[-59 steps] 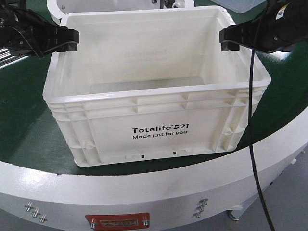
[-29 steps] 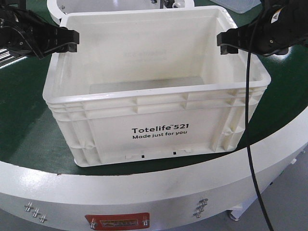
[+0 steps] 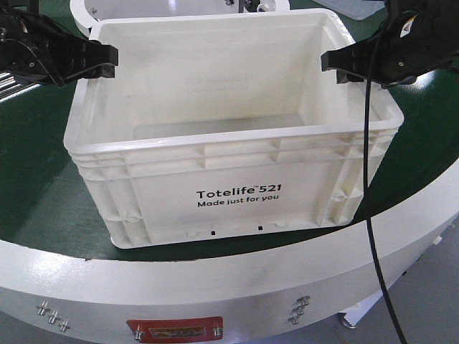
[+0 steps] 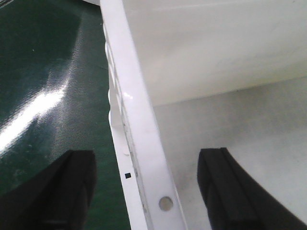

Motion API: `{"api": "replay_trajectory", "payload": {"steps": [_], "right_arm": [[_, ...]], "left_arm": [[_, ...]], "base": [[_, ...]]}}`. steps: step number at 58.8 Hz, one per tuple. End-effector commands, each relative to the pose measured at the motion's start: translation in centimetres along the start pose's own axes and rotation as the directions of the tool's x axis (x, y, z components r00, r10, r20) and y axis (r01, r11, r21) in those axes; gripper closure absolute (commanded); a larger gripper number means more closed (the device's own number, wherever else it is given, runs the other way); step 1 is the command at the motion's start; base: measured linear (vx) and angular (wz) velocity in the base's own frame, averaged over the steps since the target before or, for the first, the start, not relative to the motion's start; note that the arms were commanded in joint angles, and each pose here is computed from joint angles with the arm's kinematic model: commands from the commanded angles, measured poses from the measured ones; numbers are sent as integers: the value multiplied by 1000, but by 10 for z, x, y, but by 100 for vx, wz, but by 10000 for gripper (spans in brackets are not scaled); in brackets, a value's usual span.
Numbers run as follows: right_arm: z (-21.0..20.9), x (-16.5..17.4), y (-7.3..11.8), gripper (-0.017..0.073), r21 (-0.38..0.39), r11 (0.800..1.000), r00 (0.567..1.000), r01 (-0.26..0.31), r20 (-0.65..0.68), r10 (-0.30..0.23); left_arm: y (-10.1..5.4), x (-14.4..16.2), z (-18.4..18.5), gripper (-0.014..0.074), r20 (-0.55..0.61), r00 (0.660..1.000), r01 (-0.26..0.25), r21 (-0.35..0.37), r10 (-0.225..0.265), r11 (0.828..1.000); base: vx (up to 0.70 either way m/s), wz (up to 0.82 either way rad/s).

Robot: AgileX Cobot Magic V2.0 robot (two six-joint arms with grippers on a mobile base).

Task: Place moving items into box and shelve
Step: 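Close both grippers on the crate's opposite rim walls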

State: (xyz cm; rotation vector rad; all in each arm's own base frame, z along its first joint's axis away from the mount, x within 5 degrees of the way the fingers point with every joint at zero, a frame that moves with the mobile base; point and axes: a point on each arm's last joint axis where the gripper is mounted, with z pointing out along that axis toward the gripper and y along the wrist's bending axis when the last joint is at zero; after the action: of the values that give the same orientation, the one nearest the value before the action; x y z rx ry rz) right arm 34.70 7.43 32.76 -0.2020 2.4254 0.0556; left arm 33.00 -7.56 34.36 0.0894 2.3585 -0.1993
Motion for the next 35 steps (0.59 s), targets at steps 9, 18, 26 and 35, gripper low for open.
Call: {"api": "replay_trajectory", "payload": {"steps": [9, 18, 26, 35], "right_arm": [[-23, -17, -2, 526, -3, 1000, 991, 8, 137, -8], [-23, -17, -2, 578, -2, 1000, 990, 10, 137, -10], [-23, -17, -2, 575, -3, 1000, 991, 9, 137, -9], [-23, -17, -2, 575, -3, 1000, 991, 9, 137, -8]], "left_arm": [[-4, -16, -22, 34, 120, 993, 6, 21, -8, 1000], [-4, -16, -22, 34, 117, 993, 6, 20, -8, 1000], [-4, -16, -22, 34, 116, 993, 6, 21, -9, 1000], [-4, -16, -22, 34, 115, 993, 12, 26, -15, 1000]], "base": [[0, 0], [0, 0], [0, 0], [0, 0]]}}
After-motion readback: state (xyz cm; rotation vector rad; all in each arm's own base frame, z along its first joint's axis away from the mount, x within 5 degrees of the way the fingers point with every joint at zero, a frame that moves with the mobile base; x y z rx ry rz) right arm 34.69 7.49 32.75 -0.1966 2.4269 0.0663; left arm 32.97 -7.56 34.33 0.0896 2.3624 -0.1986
